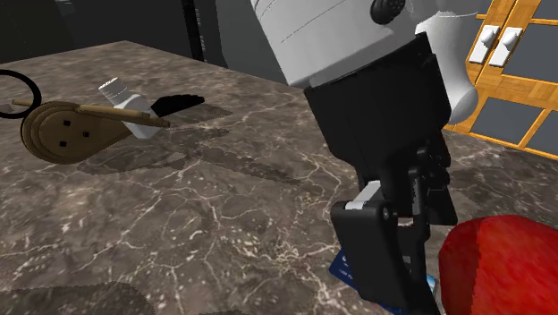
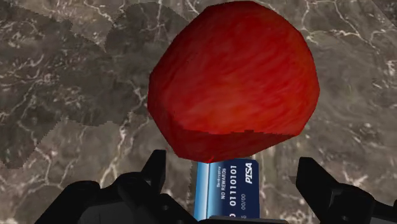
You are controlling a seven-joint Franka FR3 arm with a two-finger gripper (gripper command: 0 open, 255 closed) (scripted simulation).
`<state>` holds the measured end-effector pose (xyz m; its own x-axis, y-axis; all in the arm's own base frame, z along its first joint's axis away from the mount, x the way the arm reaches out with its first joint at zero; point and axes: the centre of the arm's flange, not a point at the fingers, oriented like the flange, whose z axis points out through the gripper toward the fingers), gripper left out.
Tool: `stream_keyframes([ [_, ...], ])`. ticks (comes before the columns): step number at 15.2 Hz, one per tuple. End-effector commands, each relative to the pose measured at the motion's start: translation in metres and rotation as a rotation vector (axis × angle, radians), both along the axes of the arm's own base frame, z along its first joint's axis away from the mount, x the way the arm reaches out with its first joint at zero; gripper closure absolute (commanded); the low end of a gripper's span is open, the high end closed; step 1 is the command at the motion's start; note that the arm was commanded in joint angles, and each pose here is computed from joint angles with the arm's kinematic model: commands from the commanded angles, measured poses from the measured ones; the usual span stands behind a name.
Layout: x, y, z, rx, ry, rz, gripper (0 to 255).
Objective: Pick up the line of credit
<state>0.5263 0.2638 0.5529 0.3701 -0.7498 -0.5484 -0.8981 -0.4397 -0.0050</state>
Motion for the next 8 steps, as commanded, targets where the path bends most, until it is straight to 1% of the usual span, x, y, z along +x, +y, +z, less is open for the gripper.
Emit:
stream_keyframes([
  [1,0.003,0.001,-0.01,0.002,0.003,-0.008,0],
  [5,0.003,0.001,-0.031,0.002,0.003,-0.008,0],
  [8,0.003,0.001,-0.034,0.002,0.003,-0.008,0],
])
